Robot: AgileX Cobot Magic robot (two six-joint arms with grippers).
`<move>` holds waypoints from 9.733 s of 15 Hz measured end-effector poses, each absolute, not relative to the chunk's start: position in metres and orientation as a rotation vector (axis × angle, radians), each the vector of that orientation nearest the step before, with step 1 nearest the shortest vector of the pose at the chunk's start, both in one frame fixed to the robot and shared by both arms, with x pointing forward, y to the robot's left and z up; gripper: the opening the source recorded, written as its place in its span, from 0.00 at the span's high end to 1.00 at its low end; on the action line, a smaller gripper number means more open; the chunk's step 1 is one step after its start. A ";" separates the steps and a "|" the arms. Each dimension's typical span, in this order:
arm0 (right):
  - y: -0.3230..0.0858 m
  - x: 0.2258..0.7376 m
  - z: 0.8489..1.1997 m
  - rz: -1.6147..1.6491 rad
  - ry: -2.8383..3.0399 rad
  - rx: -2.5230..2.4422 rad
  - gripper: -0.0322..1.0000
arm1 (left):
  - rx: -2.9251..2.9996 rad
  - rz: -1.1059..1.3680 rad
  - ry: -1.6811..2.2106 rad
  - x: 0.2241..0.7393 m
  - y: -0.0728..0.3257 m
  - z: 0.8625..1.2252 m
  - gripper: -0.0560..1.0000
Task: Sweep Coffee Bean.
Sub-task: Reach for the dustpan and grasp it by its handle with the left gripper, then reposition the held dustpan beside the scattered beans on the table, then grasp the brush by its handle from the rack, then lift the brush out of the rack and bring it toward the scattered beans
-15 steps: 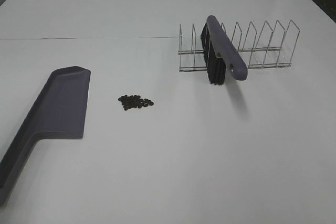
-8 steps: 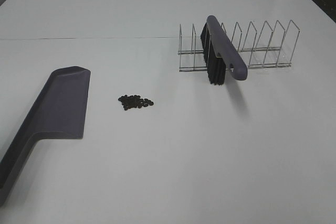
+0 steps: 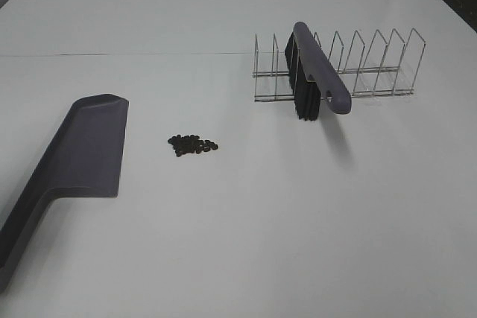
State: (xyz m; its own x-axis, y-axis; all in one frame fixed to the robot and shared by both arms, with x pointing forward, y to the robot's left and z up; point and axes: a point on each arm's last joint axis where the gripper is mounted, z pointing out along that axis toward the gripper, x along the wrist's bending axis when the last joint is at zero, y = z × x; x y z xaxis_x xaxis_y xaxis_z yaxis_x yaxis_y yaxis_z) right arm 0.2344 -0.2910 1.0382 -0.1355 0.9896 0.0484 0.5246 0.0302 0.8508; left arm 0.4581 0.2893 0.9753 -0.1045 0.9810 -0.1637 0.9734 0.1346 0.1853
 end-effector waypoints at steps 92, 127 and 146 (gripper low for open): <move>-0.180 0.701 1.008 0.355 2.313 1.920 0.27 | 2.543 0.113 1.841 0.527 0.249 0.898 0.63; -0.177 0.734 0.943 0.302 2.175 2.005 0.69 | 2.488 0.047 1.914 0.523 0.247 0.897 0.63; -0.201 0.571 1.090 0.472 2.165 1.890 0.69 | 2.571 0.079 1.878 0.523 0.251 0.898 0.63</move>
State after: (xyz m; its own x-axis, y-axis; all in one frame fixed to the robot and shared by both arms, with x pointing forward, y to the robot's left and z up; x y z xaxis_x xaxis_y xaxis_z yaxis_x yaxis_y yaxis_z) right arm 0.5715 -0.2010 1.0901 -0.1425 0.9891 0.0382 0.9153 0.1170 0.3855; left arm 0.5226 0.2509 0.8977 0.3039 0.9505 0.0656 0.9526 -0.3041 -0.0059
